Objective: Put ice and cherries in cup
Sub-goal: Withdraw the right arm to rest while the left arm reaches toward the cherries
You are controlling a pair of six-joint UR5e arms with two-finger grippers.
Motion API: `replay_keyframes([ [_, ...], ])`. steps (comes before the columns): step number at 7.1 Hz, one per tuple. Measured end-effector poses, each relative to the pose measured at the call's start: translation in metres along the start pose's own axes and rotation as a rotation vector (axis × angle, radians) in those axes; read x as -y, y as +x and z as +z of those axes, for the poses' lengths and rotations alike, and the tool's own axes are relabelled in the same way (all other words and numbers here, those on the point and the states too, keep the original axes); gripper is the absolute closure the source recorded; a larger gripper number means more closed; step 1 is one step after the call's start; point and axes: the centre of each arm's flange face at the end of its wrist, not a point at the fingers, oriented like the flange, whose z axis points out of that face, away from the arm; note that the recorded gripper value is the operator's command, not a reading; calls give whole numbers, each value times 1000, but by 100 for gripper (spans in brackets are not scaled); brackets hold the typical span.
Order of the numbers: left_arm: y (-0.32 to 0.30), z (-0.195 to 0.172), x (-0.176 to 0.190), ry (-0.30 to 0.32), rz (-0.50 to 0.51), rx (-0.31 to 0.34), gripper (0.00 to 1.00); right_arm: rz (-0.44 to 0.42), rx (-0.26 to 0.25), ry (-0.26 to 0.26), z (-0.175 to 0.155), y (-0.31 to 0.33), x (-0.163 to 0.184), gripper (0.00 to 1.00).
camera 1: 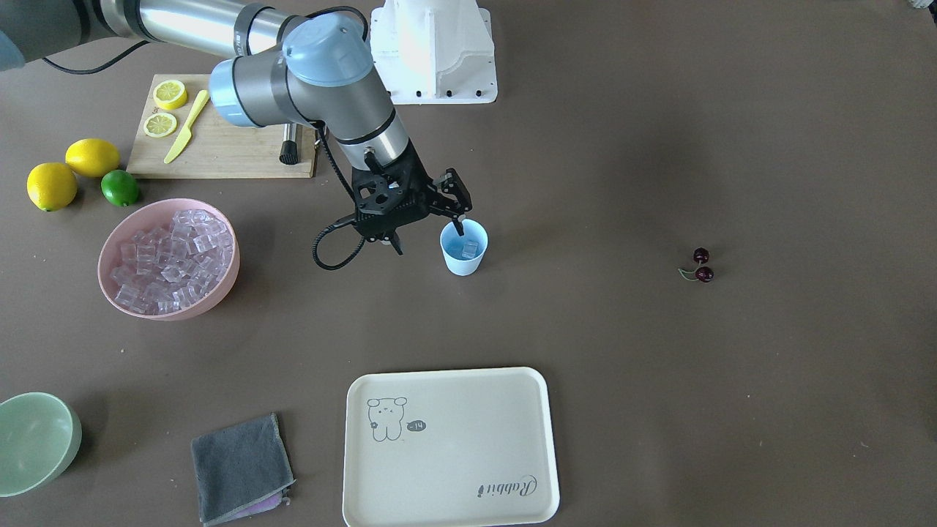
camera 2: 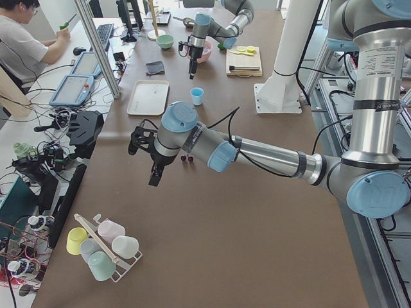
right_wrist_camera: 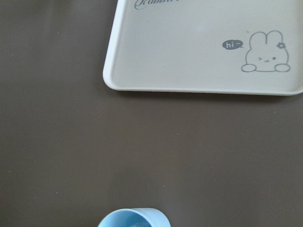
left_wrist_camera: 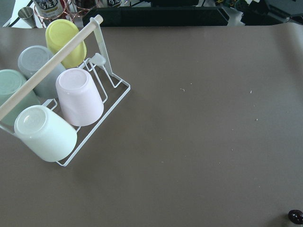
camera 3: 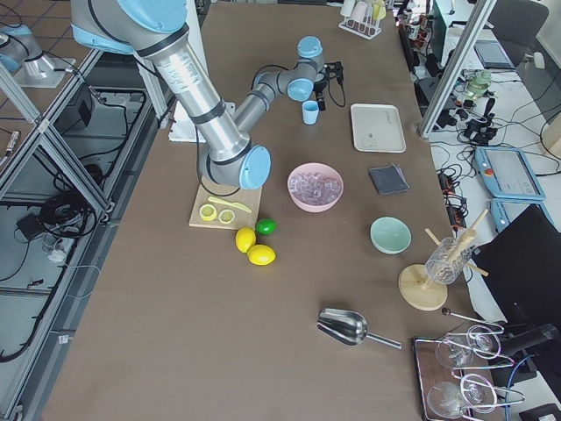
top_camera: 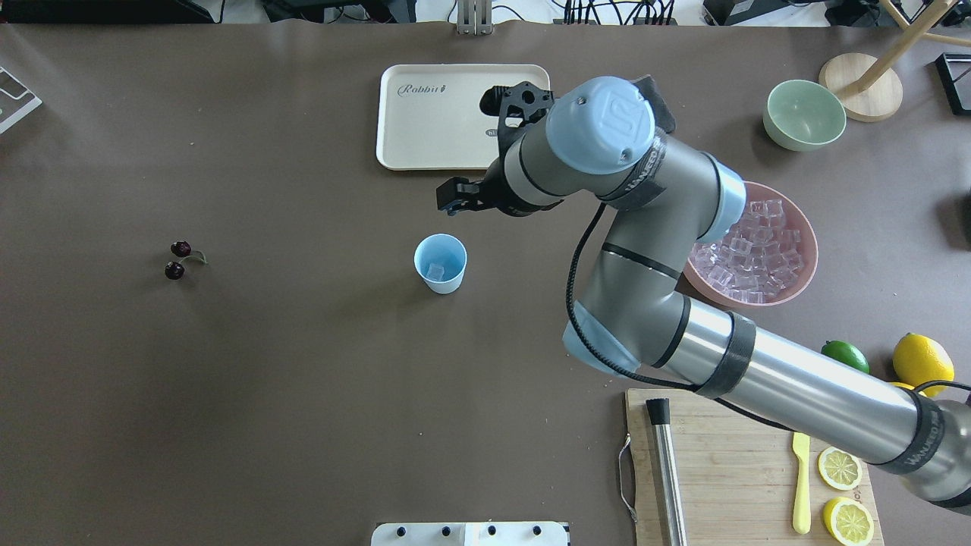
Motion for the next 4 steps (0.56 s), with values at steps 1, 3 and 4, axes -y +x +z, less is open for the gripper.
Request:
replay_keyframes([
  [1, 22, 11, 16, -7, -27, -17, 2, 1, -1, -15, -27, 46, 20, 0],
  [3, 106, 43, 44, -36, -72, -79, 2, -37, -34, -24, -83, 158, 56, 0],
  [4, 144, 58, 45, -44, -57, -110, 2, -62, -50, -28, -110, 212, 65, 0],
])
